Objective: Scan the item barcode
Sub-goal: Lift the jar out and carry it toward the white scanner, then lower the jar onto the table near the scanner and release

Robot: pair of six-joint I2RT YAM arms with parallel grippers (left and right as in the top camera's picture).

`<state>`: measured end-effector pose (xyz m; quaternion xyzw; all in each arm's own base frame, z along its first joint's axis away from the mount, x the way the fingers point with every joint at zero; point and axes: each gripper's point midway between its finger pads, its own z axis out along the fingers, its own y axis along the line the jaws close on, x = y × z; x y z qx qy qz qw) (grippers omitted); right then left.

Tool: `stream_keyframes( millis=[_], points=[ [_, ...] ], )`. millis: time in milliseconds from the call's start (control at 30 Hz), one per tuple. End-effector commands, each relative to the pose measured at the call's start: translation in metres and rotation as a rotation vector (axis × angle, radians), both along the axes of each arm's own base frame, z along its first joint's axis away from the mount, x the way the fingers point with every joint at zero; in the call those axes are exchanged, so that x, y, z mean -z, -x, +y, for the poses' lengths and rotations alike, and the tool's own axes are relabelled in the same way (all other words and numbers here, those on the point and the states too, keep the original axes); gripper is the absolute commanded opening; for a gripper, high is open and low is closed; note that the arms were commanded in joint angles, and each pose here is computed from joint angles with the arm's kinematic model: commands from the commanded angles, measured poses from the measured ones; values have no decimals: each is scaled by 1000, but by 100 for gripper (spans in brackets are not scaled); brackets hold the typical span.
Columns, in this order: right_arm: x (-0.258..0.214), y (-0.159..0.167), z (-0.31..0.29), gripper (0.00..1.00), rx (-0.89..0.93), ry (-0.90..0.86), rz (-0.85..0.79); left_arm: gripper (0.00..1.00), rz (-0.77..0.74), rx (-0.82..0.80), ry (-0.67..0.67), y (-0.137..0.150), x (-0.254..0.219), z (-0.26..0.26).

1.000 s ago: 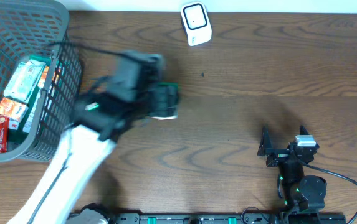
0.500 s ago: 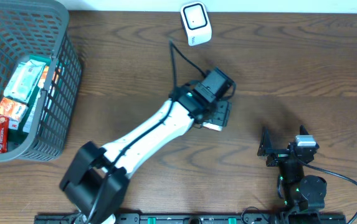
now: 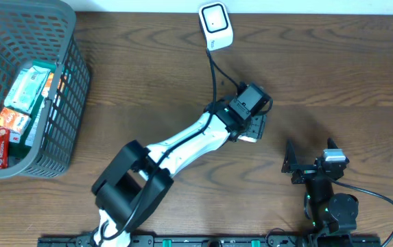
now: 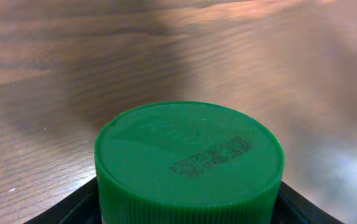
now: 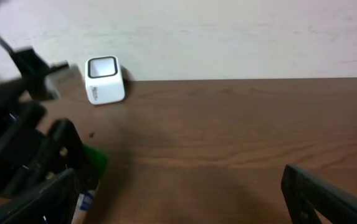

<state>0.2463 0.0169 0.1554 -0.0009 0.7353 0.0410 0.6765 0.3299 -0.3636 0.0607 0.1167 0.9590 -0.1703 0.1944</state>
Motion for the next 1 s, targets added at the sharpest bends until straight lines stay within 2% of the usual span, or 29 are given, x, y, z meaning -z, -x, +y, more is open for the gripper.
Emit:
stream_keyframes(
  millis=[0,100,167,333,400,533,967],
  points=[
    [1,0,1,99,0,-12,4,41,12,-145,-15,-10,13,9],
    [1,0,1,99,0,-12,4,42,23,-155,-20,-9,18,9],
    [1,0,1,99,0,-12,4,49,24,-154,-23,-9,20,9],
    [1,0,1,99,0,-12,4,82,27,-153,-26,-8,20,10],
    [1,0,1,99,0,-12,4,90,29,-152,-28,-7,20,10],
    [1,0,1,99,0,-12,4,95,17,-126,-37,-8,19,10],
    [1,0,1,99,0,-12,4,95,-69,-1,-81,-16,7,6]
  ],
)
